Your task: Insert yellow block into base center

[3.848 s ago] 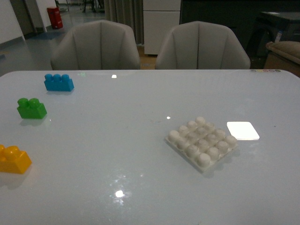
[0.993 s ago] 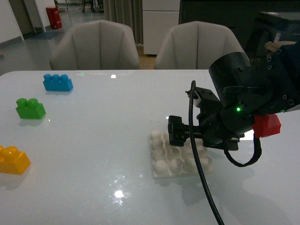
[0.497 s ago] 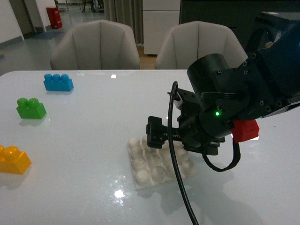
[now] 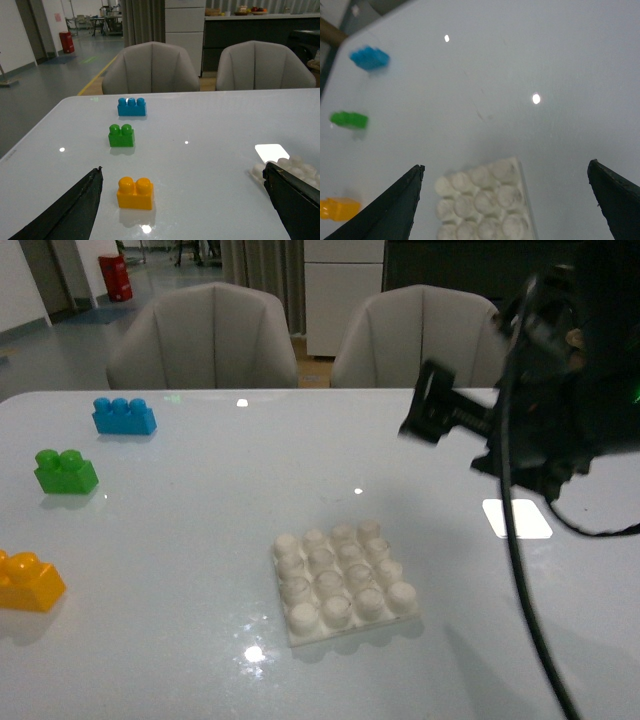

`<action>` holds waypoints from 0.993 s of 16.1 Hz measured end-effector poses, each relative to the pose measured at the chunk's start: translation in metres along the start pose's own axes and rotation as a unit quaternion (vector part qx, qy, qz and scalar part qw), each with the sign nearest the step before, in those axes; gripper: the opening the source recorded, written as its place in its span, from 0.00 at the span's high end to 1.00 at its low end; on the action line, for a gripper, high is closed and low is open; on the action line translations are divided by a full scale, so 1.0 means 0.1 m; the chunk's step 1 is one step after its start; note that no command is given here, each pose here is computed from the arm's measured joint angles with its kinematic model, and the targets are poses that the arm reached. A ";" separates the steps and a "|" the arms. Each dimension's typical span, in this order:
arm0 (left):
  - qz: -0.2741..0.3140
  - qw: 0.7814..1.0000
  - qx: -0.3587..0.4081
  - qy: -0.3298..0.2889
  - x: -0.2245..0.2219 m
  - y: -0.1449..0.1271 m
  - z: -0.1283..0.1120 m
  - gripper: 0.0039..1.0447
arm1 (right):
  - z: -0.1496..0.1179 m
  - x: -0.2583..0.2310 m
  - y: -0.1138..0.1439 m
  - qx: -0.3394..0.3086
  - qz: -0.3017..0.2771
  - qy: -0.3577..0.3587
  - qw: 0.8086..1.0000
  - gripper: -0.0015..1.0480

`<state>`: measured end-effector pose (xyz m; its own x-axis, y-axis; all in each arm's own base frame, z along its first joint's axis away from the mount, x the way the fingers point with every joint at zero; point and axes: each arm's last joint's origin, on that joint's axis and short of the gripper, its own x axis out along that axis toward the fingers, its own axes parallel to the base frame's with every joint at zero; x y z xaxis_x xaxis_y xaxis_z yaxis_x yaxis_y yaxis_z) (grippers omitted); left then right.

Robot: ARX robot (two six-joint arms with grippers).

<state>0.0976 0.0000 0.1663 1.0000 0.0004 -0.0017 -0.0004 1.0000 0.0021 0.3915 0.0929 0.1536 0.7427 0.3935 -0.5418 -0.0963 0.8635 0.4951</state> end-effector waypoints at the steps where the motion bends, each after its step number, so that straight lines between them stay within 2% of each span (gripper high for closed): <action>1: 0.000 1.000 0.000 0.000 0.00 0.00 0.00 0.06 | 0.11 -0.35 0.09 -0.001 0.012 -0.057 0.998 0.06; 3: 0.000 1.000 0.000 0.000 0.00 0.00 0.00 0.06 | 0.04 -0.90 0.15 0.005 0.022 -0.109 0.994 0.06; 4: 0.000 1.000 0.000 0.000 0.00 0.00 0.00 0.06 | -0.01 -1.07 0.17 -0.013 0.015 -0.171 0.985 0.10; 5: 0.000 1.000 0.000 0.000 0.00 0.00 0.00 0.06 | -0.09 -1.34 0.18 -0.063 -0.023 -0.269 0.961 0.20; 6: 0.000 1.000 0.000 0.000 0.00 0.00 0.00 0.06 | -0.17 -1.54 0.17 -0.096 -0.055 -0.311 0.944 0.27; 8: 0.000 1.000 0.000 0.000 0.00 0.00 0.00 0.06 | -0.44 -1.95 0.03 -0.164 -0.119 -0.319 0.926 0.44; 9: 0.000 1.000 0.000 0.000 0.00 0.00 0.00 0.06 | -0.69 -2.15 -0.08 -0.189 -0.141 -0.306 0.922 0.58; 10: 0.000 1.000 0.000 0.000 0.00 0.00 0.00 0.06 | -0.89 -2.27 -0.15 -0.208 -0.139 -0.308 0.918 0.72; 13: 0.000 1.000 0.000 0.000 0.00 0.00 0.00 0.06 | -0.99 -2.42 -0.20 -0.219 -0.133 -0.342 0.904 0.98; 16: 0.000 1.000 0.000 0.000 0.00 0.00 0.00 0.06 | -1.05 -2.42 -0.25 -0.221 -0.133 -0.336 0.906 0.98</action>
<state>0.0976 0.0000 0.1663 1.0000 0.0004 -0.0017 -0.0004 1.0000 0.0021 0.1450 0.0089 0.2009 1.0000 0.0011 0.0070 -0.0012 1.0000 0.0072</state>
